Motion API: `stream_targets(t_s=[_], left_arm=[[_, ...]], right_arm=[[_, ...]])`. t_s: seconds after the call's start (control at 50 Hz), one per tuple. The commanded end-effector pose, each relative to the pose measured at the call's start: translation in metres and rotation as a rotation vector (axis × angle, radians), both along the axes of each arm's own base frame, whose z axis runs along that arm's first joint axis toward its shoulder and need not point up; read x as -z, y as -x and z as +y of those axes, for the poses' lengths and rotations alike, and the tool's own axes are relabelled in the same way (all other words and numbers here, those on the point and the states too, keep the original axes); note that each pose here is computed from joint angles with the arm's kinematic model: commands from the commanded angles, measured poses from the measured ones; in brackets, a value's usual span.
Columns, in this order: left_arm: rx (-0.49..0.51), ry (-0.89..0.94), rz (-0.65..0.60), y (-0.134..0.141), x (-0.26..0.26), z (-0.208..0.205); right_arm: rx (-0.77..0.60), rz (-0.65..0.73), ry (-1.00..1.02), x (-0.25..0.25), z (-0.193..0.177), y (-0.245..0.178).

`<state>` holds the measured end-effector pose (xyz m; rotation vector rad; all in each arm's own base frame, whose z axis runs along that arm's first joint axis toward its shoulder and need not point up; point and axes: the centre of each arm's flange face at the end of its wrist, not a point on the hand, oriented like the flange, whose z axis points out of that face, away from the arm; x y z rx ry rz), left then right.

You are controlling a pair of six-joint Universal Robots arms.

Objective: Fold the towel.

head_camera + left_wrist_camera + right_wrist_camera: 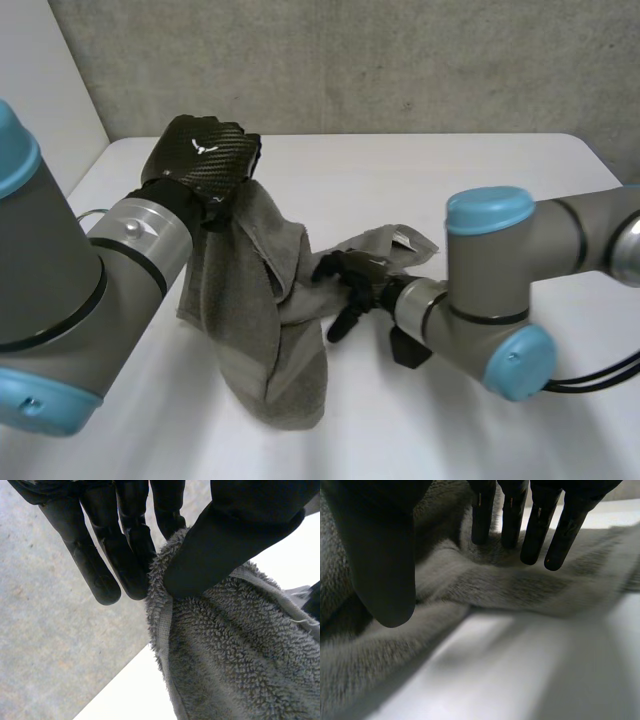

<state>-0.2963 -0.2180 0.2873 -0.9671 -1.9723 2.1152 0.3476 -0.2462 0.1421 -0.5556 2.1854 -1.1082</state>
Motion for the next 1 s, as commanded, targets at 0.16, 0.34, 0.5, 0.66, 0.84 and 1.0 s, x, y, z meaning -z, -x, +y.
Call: stream_targets(t_s=[0.16,0.34,0.5,0.66,0.84,1.0], left_arm=[[0.065,0.046,0.037,0.003,-0.021,0.034],[0.036,0.048,0.034,0.000,-0.018,0.023],[-0.068,0.033,0.010,-0.018,-0.004,-0.016],[-0.069,-0.017,-0.023,-0.019,0.015,-0.025],[0.032,-0.145,-0.103,-0.008,0.059,-0.017],[0.072,-0.158,-0.228,0.004,0.087,-0.030]], right_arm=[[0.034,-0.147,0.049,0.034,-0.009,-0.060],[0.093,-0.167,0.129,0.001,-0.020,-0.054],[0.144,-0.148,0.410,-0.119,-0.046,0.014],[-0.048,0.165,0.441,-0.147,-0.038,0.064],[-0.255,0.484,0.365,-0.115,-0.009,0.080],[-0.253,0.626,0.444,-0.094,-0.024,0.061]])
